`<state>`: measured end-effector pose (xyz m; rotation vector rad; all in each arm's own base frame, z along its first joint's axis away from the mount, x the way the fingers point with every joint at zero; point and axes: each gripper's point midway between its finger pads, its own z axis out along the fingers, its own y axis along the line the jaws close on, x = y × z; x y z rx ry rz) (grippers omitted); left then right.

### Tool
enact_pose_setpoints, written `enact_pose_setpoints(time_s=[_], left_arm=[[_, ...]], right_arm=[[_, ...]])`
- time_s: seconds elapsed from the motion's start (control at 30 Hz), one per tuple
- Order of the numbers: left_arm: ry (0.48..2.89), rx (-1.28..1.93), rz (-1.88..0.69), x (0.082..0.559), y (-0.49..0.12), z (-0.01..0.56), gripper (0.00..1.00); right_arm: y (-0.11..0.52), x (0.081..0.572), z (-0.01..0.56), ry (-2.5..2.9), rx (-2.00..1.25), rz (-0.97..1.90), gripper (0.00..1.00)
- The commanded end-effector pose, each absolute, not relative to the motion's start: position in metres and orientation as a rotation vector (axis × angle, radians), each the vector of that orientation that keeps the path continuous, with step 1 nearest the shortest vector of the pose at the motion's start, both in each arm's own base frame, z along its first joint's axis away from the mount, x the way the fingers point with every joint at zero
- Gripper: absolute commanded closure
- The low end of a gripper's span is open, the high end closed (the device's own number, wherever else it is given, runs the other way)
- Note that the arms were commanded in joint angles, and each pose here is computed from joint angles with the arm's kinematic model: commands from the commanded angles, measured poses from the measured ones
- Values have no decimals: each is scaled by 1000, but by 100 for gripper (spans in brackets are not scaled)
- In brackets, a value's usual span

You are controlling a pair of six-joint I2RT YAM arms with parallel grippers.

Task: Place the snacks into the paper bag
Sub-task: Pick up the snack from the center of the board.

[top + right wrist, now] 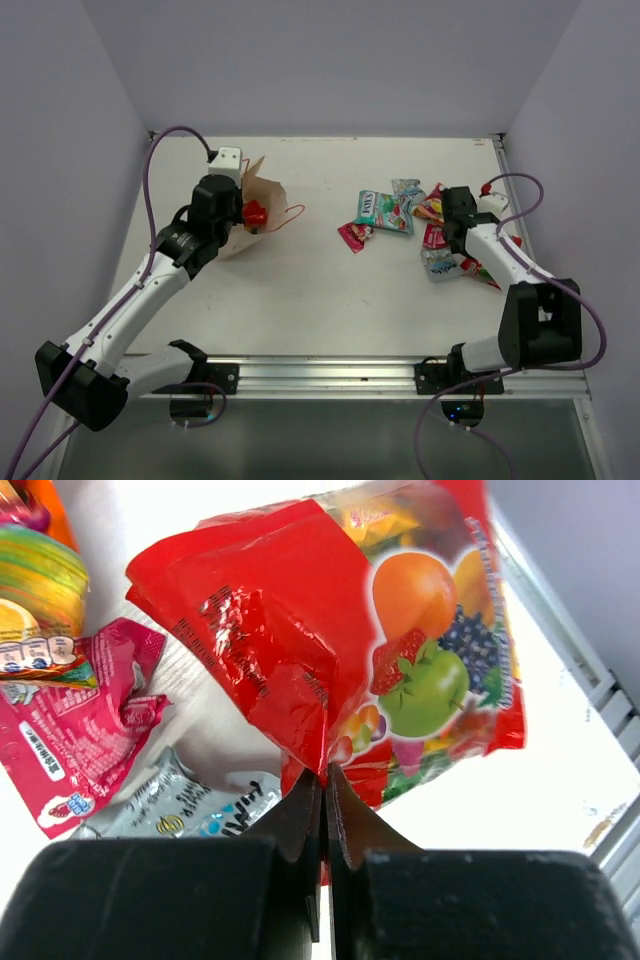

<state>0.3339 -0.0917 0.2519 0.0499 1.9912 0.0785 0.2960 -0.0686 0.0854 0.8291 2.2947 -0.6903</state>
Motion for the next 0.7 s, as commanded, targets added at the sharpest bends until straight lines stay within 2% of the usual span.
enact_pose_setpoints(time_s=[0.0,0.17,0.37,0.67], left_arm=[[1992,53,98,335,-86,247,100],[1998,53,103,336,-86,245,100],[1998,42,109,337,-84,246,100],[1999,38,113,337,-83,245,100]], right_arm=[[-83,295,138,2124,858,-717,100],[-78,293,186,2044,833,-655,100],[-32,290,236,2020,690,-522,100],[77,287,242,2173,410,-169,100]])
